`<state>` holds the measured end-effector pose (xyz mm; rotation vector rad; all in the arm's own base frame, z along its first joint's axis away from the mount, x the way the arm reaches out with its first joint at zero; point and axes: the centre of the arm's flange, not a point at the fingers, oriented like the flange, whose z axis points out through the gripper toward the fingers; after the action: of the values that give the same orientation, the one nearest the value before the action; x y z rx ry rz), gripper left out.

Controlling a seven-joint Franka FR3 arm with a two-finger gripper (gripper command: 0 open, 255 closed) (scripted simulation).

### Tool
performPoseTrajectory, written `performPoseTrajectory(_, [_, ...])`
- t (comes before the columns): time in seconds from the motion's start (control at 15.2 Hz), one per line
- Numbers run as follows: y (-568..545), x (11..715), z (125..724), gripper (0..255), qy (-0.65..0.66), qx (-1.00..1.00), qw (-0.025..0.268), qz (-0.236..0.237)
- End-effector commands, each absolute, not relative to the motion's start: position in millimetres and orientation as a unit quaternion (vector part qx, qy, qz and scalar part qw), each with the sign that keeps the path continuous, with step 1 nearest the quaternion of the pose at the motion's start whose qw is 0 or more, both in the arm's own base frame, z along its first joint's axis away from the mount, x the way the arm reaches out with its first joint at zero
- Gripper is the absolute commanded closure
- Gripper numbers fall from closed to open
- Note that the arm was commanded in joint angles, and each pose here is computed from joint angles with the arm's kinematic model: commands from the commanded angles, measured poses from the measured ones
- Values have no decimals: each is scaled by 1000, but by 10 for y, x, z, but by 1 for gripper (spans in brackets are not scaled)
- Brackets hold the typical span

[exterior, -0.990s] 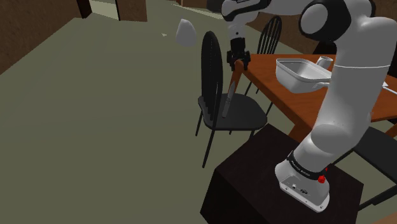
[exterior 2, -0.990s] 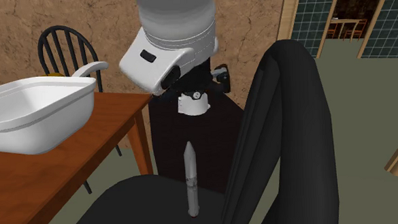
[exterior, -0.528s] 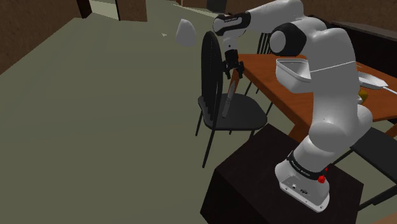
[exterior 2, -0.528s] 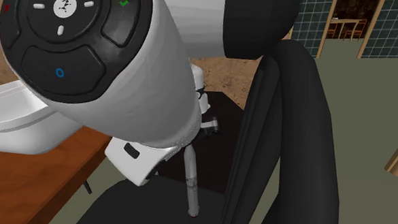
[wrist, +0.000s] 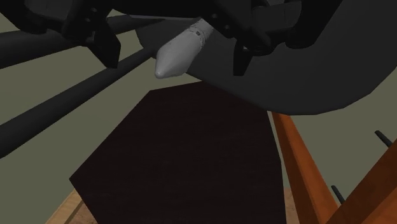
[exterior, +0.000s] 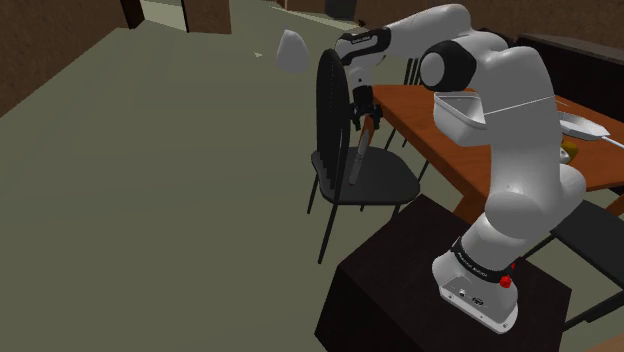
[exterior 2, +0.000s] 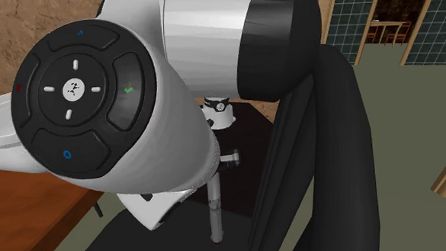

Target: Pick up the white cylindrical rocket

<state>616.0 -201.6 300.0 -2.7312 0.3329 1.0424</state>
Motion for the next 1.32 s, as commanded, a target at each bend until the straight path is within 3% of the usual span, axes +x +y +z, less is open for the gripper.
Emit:
performPoseTrajectory(0.0, [-1914, 6130, 2794, 255, 105, -918, 99, 369])
performPoseTrajectory(0.59, [-1926, 6170, 2813, 255, 105, -918, 99, 369])
performPoseTrajectory(1.25, [-1926, 6170, 3341, 255, 105, -918, 99, 369])
